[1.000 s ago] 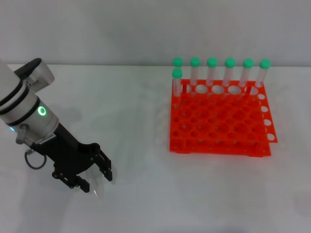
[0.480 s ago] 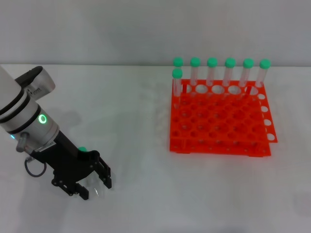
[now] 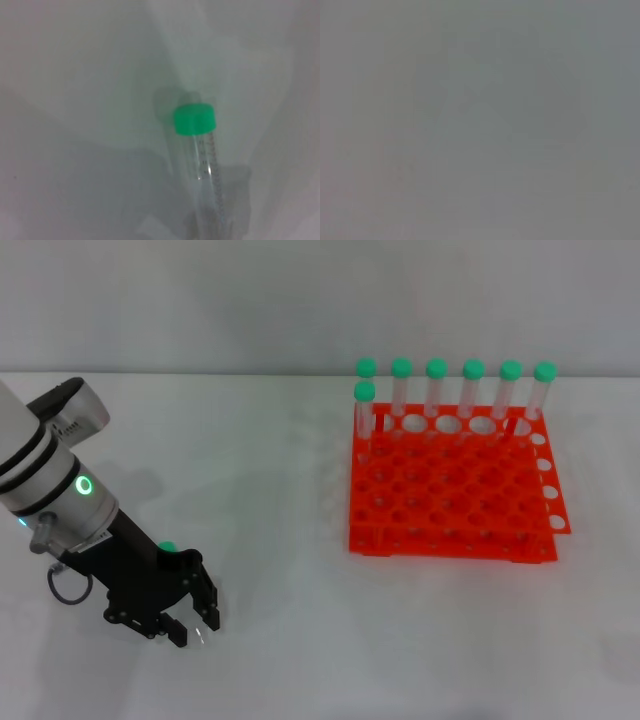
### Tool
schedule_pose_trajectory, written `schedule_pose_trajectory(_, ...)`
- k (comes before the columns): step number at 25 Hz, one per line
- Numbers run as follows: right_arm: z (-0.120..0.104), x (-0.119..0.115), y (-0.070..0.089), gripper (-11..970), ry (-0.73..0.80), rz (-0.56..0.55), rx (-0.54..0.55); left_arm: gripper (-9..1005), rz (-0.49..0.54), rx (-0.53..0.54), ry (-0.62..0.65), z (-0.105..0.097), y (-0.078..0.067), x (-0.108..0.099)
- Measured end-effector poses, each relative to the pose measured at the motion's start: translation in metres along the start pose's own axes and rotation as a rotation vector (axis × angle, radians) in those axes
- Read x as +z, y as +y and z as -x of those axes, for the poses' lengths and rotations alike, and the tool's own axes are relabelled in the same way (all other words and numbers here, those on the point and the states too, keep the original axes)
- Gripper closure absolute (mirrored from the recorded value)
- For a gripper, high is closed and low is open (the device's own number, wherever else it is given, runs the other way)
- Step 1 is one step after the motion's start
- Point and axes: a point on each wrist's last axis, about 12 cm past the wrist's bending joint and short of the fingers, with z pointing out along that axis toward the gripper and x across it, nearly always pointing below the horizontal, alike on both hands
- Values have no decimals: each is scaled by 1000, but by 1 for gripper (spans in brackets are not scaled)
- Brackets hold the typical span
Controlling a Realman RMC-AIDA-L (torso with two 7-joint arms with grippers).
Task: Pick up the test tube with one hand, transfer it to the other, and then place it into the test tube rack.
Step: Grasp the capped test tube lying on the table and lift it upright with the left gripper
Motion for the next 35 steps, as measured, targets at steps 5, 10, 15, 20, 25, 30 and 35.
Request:
schedule_pose_trajectory(5, 0, 0, 0, 429, 0, 0, 0, 605, 6, -1, -9, 3, -1, -7)
schedule_pose_trajectory(10, -1, -2, -1, 429, 5, -2, -1, 605, 10, -16, -9, 3, 4, -8)
schedule_pose_trajectory(15, -1, -3, -1, 429, 6, -2, -8, 604, 14, -19, -17, 3, 6, -5)
schedule_pose_trajectory(20, -2, -4, 0, 429, 9, -2, -11, 604, 19, -11, -42, 5, 6, -2)
schedule_pose_trajectory(25, -3, -5, 1, 429, 13, -2, -9, 640, 7, -16, -64, 7, 8, -1)
schedule_pose_trajectory(30, -3, -5, 1, 429, 14, -1, -8, 675, 2, -9, -60, 6, 5, 2)
schedule_pose_trajectory(35, -3, -5, 1, 429, 15, -1, -8, 711, -4, -6, -59, 6, 3, 3)
